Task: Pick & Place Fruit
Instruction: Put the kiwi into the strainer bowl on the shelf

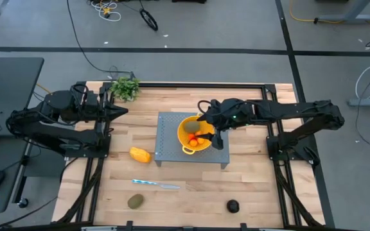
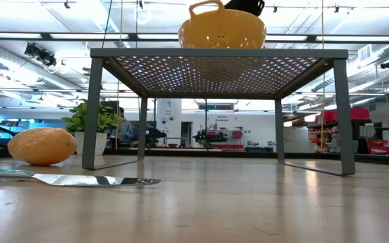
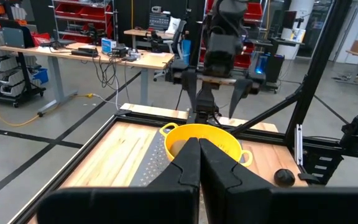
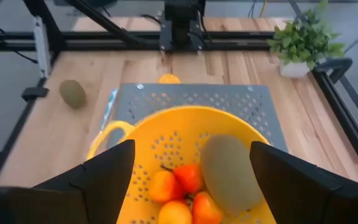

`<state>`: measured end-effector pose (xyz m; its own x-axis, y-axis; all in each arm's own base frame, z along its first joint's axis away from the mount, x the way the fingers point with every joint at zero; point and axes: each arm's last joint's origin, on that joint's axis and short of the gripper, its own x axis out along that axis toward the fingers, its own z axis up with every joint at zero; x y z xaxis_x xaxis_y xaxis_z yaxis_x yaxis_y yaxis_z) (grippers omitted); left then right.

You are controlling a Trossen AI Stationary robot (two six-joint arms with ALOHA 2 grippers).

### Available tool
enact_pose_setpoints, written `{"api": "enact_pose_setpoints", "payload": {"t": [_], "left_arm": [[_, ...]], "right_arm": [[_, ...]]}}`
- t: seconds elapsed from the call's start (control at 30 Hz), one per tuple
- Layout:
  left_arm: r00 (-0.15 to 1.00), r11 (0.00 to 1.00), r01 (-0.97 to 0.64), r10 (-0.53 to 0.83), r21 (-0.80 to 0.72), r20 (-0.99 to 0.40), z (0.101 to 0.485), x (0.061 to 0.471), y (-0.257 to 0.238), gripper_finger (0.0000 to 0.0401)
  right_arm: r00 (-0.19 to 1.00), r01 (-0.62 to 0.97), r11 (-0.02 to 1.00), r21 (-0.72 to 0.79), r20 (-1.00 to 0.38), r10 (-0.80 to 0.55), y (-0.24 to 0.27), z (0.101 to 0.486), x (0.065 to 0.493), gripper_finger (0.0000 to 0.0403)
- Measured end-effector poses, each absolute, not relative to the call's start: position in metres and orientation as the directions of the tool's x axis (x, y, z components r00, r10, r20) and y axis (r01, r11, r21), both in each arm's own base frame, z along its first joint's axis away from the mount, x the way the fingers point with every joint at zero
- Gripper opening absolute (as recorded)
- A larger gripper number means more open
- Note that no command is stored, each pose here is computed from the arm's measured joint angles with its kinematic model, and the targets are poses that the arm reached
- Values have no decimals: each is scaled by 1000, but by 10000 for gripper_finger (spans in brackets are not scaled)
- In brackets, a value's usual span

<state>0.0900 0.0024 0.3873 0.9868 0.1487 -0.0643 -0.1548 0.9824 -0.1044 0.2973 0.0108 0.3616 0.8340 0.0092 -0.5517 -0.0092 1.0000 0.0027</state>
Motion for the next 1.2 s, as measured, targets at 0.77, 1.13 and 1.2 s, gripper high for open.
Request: {"api": "enact_pose_setpoints", "payload": {"t": [0.77, 1.13, 1.2], "left_arm": [[987, 982, -155, 149, -105, -64, 387, 90, 2, 2], [987, 983, -155, 149, -103, -64, 387, 90, 2, 2], [987, 982, -155, 149, -104, -64, 387, 90, 2, 2]], "right_arm": [[867, -13, 1000, 5, -499, 13, 11, 379, 279, 235], [871, -16, 1000, -6, -491, 12, 11, 381, 277, 132], [871, -21, 1000, -14, -491, 12, 11, 381, 277, 118]]}}
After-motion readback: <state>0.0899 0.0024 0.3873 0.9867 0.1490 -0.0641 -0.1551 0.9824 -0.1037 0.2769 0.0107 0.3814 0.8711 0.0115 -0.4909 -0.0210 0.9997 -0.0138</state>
